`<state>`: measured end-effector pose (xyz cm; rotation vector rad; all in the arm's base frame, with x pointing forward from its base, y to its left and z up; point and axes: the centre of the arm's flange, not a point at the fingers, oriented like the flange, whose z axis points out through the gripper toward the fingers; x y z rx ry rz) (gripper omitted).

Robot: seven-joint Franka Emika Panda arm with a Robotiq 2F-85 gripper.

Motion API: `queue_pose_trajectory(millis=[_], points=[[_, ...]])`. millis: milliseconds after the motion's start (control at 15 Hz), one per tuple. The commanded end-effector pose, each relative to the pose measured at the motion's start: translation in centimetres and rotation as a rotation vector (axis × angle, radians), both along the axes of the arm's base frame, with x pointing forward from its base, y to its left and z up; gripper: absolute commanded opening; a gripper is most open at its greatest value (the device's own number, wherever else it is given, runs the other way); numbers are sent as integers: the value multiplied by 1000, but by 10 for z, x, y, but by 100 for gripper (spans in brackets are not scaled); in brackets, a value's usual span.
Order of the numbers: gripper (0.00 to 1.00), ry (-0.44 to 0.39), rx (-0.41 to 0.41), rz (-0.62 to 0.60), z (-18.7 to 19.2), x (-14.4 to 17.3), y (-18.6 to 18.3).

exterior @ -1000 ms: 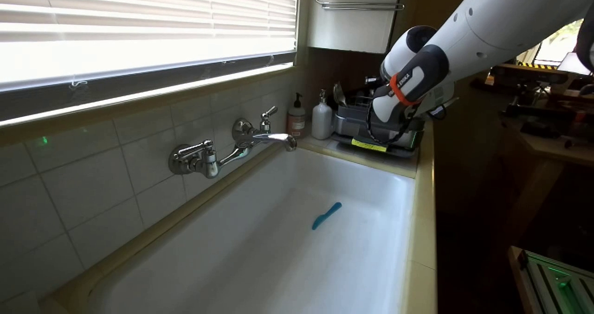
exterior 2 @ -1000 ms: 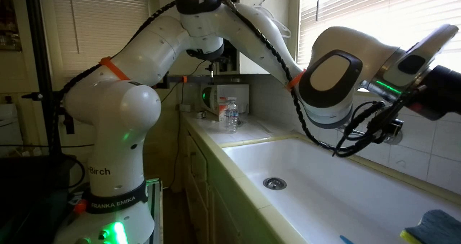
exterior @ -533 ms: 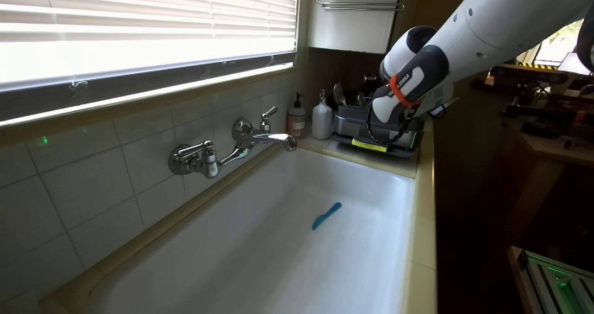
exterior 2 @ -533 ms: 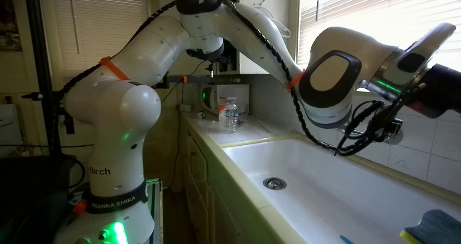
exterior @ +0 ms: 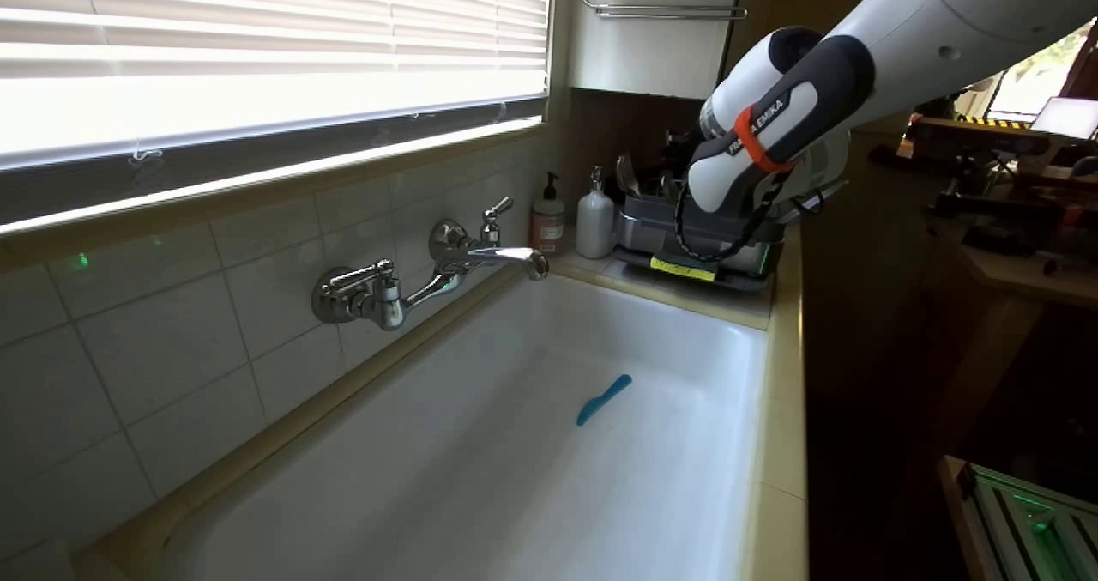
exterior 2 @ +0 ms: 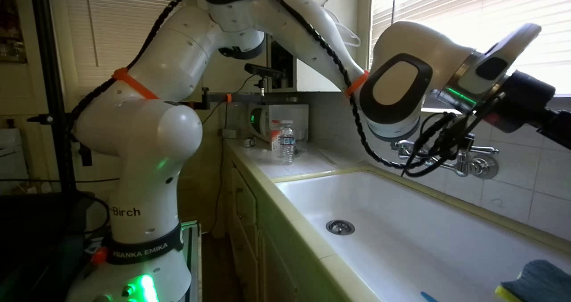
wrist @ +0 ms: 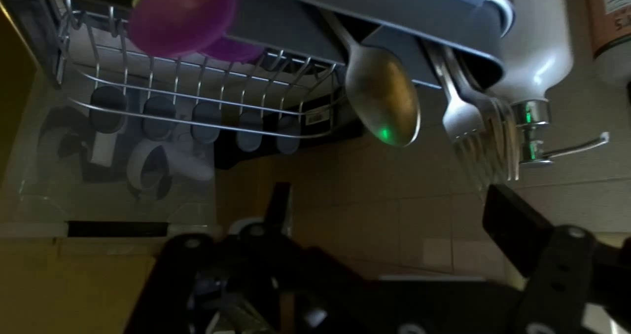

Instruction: Remove the spoon out of the sink

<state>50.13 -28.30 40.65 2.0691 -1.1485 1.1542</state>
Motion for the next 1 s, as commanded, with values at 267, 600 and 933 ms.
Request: queue_pose_trajectory(millis=[267, 600, 933], points=[[100, 63, 200, 175, 4, -17, 41], [100, 206, 347, 209, -5, -15, 54], [100, 344, 439, 222, -17, -17, 61]])
